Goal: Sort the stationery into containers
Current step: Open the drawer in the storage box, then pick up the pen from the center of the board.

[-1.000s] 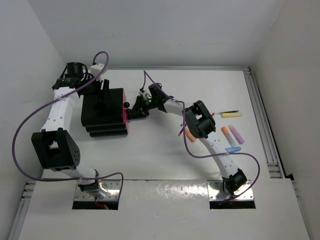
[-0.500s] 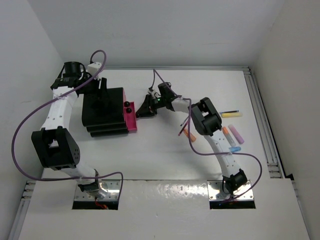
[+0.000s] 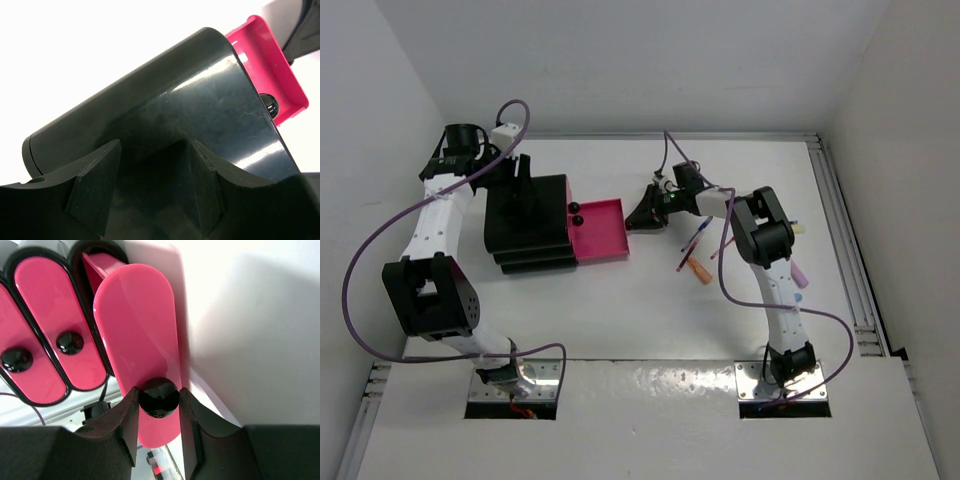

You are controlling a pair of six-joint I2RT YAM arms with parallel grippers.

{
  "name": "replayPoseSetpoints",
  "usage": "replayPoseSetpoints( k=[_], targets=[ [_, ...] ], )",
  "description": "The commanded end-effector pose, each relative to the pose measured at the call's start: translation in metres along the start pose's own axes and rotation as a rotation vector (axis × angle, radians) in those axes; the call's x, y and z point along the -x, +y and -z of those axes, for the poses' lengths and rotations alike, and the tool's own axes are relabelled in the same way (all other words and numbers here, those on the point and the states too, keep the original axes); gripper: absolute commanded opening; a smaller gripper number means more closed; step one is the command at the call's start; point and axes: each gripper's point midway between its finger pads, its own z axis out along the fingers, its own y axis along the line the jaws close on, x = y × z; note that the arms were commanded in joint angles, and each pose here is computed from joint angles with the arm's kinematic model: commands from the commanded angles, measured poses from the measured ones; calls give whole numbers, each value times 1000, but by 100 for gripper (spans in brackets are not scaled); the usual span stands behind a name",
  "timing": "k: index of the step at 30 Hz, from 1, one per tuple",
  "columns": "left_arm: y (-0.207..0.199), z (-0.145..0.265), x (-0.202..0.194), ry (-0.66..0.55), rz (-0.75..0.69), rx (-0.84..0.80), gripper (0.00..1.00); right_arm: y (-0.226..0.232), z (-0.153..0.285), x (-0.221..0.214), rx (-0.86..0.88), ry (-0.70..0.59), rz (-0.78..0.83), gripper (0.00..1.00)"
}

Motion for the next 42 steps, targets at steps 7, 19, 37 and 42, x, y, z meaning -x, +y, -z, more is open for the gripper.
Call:
replayPoseSetpoints(
  k=[7, 19, 37, 42],
  targets=[
    [-6, -10, -80, 279, 156, -19, 72, 43, 32, 0, 5, -49, 144, 66],
    [4, 15, -9, 72, 6, 67, 79, 48, 177, 27, -489, -200, 405, 60],
    [0, 31, -23, 34, 50, 156, 80, -45, 236, -33, -1188, -419, 61, 28],
    [5, 35, -26, 31, 53, 176, 80, -66, 251, -41, -1257, -419, -39, 25]
  ],
)
